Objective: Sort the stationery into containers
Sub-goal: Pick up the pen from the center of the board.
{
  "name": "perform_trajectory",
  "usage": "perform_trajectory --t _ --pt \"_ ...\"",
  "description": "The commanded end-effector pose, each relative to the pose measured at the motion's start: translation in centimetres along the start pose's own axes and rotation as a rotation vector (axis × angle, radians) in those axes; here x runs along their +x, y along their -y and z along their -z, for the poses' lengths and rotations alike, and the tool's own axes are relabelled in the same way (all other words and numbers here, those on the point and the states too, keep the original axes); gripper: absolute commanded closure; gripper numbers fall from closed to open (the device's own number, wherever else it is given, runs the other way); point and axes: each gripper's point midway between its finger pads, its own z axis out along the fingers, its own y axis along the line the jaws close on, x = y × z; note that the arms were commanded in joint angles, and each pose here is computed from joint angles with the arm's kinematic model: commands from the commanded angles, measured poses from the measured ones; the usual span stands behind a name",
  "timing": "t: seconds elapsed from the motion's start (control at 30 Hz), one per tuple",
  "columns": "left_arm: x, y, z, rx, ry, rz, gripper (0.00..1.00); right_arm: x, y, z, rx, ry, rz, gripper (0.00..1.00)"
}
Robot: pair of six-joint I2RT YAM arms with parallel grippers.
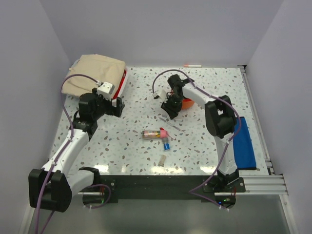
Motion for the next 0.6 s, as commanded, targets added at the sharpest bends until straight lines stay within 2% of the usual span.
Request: perform_trajectory --t 0.0,0.37,0.57 --pt "-0.9 -0.2 0.3 0.005 0.045 0.021 0.01 -1.3 1.1 -0.1 0.066 0.009 0.045 0.56" --pt "-0.6 -0.5 0.2 0.002 0.034 0.03 0.01 -0.3 -0.6 -3.2 0.064 -0.037 0.055 0.57" --pt "-0.4 -0.7 0.0 0.0 0.028 0.034 0.01 1.5 -1.7 -4.8 -0.002 -0.102 0.019 0.63"
